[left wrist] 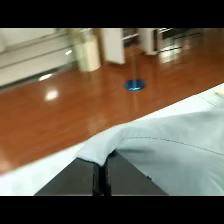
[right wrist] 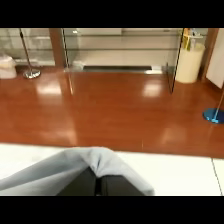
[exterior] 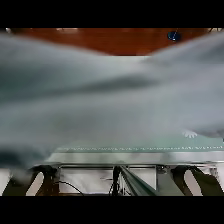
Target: Fold the shirts.
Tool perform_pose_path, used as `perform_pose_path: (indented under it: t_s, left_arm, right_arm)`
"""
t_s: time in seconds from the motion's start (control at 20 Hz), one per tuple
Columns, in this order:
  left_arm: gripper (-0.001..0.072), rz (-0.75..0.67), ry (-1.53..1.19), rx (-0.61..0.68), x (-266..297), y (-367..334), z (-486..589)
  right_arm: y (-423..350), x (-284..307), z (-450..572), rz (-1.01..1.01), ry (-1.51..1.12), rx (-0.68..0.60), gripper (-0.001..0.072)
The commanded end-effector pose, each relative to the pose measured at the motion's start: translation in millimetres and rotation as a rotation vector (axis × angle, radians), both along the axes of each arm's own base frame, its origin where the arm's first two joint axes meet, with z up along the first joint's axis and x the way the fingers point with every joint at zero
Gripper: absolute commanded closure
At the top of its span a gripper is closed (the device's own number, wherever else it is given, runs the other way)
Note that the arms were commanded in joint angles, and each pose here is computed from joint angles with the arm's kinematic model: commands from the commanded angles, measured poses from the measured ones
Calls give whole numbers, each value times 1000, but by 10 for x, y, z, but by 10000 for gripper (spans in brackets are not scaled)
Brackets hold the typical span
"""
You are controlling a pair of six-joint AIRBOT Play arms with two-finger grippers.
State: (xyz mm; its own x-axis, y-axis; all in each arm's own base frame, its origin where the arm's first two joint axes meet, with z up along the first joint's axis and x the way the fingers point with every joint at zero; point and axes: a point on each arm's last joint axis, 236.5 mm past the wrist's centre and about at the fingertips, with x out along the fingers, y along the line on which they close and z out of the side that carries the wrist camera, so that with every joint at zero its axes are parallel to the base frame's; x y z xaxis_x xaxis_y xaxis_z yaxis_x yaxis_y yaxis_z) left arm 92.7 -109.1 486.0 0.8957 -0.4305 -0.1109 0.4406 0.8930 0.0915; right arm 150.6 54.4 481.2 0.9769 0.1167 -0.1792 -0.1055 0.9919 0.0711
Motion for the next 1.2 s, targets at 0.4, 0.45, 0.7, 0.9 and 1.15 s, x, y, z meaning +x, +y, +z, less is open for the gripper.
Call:
perform_pose_path:
  t_s: [0.4,0.45,0.7,0.9,1.15]
  left_arm:
    - [688,62,682,45,859,250,-1903]
    - [687,57,713,18,1143,234,-2154]
    - [687,8,772,-59,2379,149,-3099]
    - [686,-12,765,3,3157,224,-3664]
    - [685,37,832,-78,3701,207,-4371]
  right_arm:
    - [-647,691,-2028,-82,763,38,687]
    - [-697,866,-2303,-79,828,67,687]
    - [-972,1922,-3101,-60,886,121,687]
    - [-1207,2694,-3493,-91,806,151,687]
    - [-1043,3274,-4230,-22,842,269,687]
